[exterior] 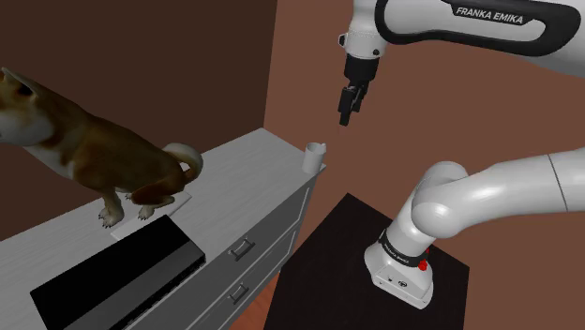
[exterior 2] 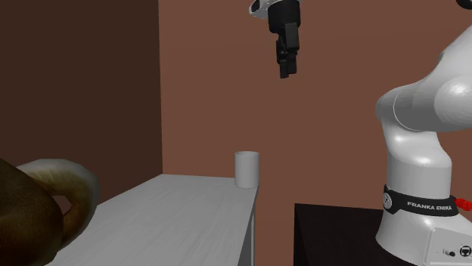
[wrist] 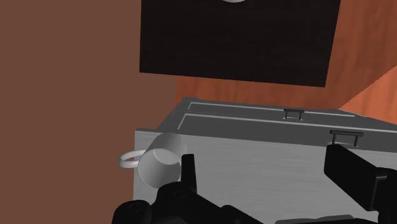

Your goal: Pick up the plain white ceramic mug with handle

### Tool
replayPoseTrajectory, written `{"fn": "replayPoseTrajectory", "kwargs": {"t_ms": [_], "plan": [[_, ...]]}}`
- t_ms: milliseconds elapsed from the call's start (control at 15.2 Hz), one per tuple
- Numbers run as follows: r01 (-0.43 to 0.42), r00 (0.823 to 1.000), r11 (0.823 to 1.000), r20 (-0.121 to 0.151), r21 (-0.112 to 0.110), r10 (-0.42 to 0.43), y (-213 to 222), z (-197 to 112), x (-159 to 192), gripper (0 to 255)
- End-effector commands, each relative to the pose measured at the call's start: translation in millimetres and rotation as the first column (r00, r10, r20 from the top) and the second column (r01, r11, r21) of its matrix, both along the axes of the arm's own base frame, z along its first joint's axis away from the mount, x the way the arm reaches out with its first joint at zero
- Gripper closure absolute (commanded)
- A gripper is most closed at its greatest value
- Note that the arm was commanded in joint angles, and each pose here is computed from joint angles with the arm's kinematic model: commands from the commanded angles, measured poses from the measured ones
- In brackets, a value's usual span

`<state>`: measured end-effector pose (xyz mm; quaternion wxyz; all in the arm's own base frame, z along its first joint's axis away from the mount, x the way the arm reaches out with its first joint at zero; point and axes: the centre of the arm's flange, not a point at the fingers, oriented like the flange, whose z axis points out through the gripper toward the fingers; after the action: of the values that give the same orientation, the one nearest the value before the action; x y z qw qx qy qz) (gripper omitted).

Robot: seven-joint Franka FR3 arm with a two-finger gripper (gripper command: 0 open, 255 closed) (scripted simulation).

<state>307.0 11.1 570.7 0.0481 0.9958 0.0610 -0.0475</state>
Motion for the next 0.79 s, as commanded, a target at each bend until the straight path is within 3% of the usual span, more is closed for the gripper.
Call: {"fn": "replayPoseTrajectory", "kwargs": {"t_ms": [0, 726], "plan": [[0.000, 1.000, 1.000, 0.000, 0.000, 0.000, 0, 0, 0, 0], [-0.074, 0.996, 0.997, -0.045, 0.032, 0.075, -50, -123, 68, 0]]}}
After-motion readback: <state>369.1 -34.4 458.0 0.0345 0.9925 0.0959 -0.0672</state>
